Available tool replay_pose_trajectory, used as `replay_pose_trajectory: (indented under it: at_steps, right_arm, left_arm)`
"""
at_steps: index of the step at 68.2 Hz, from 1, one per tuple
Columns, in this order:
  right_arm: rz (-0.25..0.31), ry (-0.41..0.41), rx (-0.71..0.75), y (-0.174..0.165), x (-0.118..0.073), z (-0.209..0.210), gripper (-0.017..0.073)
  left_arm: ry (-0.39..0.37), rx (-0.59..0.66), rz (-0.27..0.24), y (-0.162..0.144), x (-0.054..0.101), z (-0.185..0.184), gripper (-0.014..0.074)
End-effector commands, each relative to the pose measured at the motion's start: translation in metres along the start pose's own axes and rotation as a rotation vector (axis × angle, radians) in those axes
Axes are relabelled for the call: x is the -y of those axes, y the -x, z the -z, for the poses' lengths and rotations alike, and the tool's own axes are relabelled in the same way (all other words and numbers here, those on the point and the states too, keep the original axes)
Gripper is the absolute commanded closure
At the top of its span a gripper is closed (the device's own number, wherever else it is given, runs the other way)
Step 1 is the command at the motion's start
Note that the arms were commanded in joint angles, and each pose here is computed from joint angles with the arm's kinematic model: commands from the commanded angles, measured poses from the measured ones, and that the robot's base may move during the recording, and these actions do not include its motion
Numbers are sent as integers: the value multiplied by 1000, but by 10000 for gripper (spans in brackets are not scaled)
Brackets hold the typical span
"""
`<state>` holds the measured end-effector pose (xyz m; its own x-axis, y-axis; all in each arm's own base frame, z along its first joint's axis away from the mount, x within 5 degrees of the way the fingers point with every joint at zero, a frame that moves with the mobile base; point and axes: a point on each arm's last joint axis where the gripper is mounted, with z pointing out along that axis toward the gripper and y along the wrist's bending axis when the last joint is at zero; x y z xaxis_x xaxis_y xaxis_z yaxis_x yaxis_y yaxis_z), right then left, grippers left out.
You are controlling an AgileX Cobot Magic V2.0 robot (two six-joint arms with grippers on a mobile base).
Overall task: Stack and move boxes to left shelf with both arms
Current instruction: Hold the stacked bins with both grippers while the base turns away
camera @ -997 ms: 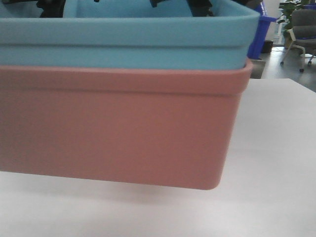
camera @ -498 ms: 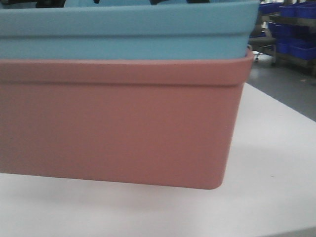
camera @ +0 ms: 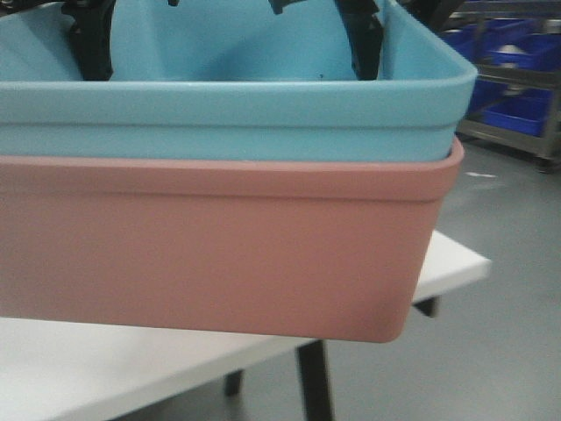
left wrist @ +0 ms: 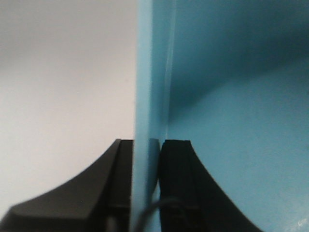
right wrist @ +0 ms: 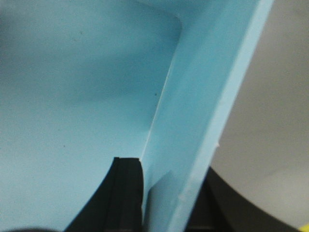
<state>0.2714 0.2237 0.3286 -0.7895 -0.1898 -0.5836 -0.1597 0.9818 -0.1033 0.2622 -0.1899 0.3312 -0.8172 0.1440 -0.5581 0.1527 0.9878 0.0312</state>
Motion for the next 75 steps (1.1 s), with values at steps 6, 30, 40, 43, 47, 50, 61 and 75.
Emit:
replay_pose_trajectory:
  at_steps: [6,30,40,43,47,50,61,75]
  right_arm:
    - [-78,287,243,26,-22,34,503]
    - [-78,287,243,26,-22,34,503]
    - [-78,287,243,26,-22,34,503]
    - [-78,287,243,26,-22,34,503]
    - [-78,287,243,26,-22,34,503]
    - [-78,287,243,26,-22,34,503]
    - [-78,287,243,26,-22,34,503]
    - [-78,287,243,26,-22,34,503]
  left_arm:
    - [-314,201,58,15,33,40,605]
    - [-314,201,58,15,33,40,605]
    - [-314,201,58,15,33,40,605]
    - [-314,201,58,15,33,40,605]
    - [-314,201,58,15,33,40,605]
    - [-313,199,58,15,32,40,605]
    - [-311,196,58,15,32,40,605]
    - [-309,194,58,15,32,40,605]
